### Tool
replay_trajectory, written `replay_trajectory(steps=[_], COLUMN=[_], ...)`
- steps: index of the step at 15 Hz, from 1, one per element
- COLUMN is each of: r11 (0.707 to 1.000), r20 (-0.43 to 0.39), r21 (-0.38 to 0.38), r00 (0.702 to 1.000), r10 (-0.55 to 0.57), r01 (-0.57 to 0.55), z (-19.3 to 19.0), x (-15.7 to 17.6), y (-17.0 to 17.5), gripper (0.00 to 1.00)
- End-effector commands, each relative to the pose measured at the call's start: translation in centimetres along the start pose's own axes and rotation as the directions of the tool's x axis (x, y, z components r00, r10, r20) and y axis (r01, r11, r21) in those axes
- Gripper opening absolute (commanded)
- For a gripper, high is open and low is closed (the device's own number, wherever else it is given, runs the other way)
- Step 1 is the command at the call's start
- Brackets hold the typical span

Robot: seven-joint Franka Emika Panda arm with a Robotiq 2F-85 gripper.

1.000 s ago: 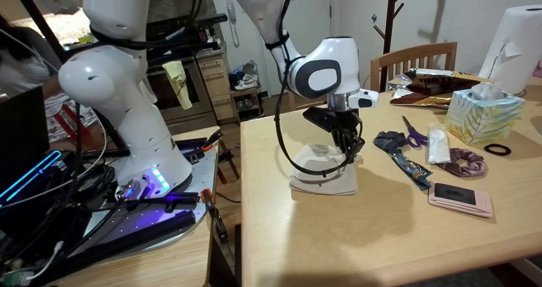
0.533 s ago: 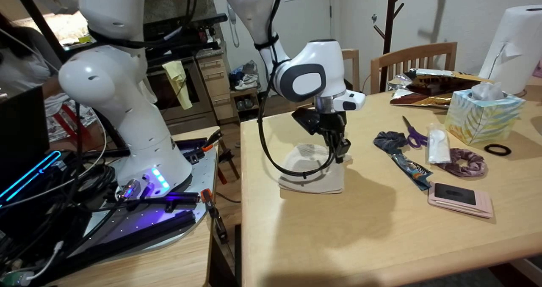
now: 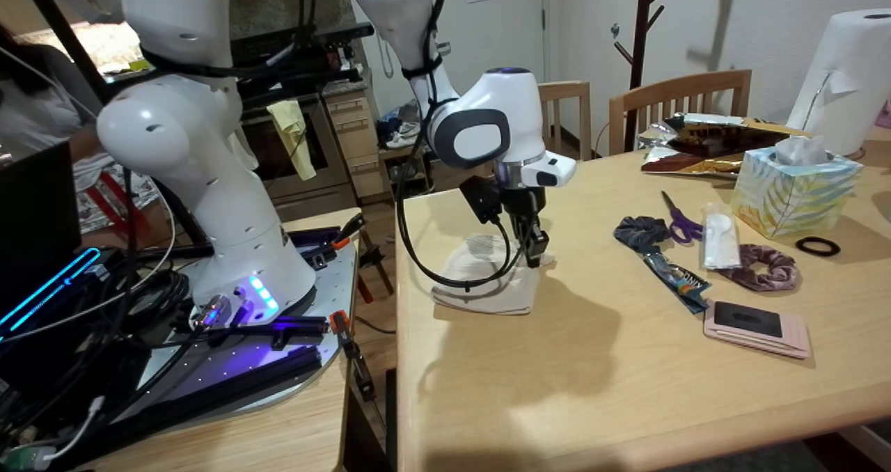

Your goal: Move the plastic spoon forward then wipe the table with the cloth.

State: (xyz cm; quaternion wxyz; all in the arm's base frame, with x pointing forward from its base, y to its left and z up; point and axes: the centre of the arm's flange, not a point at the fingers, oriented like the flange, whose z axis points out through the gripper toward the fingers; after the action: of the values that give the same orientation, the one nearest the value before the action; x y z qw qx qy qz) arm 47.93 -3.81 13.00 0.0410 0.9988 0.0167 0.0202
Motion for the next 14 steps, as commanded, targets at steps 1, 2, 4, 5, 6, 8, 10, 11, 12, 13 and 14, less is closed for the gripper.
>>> replay_trajectory(steps=[1, 2, 4, 5, 6, 8, 10, 11, 12, 13, 14], r11=[1.0, 1.0, 1.0, 0.999, 0.998, 0.996, 0.995, 0.994, 0.993, 0.992, 0.991], r20=[0.075, 0.087, 0.101, 0.109, 0.118, 0.143, 0.15, 0.152, 0.151, 0.145, 0.14], r21=[0.011, 0.003, -0.005, -0.013, -0.021, -0.026, -0.032, -0.036, -0.037, -0.038, -0.041], r00=[0.997, 0.996, 0.995, 0.993, 0.992, 0.986, 0.985, 0.984, 0.983, 0.983, 0.983], r10=[-0.003, -0.012, -0.023, -0.036, -0.054, -0.083, -0.089, -0.095, -0.103, -0.114, -0.121], r01=[0.003, 0.012, 0.023, 0.037, 0.057, 0.087, 0.095, 0.101, 0.109, 0.121, 0.128], z=[1.8, 1.6, 1.2, 1.1, 1.1, 1.3, 1.4, 1.4, 1.4, 1.3, 1.2], x=[-3.6, -3.9, -4.5, -4.8, -5.2, -6.0, -6.6, -6.8, -6.7, -6.7, -6.5], y=[-1.5, -1.6, -1.7, -1.8, -1.9, -1.9, -2.0, -2.1, -2.1, -2.1, -2.0], gripper=[0.04, 0.04, 0.04, 0.04, 0.04, 0.04, 0.04, 0.04, 0.04, 0.04, 0.04])
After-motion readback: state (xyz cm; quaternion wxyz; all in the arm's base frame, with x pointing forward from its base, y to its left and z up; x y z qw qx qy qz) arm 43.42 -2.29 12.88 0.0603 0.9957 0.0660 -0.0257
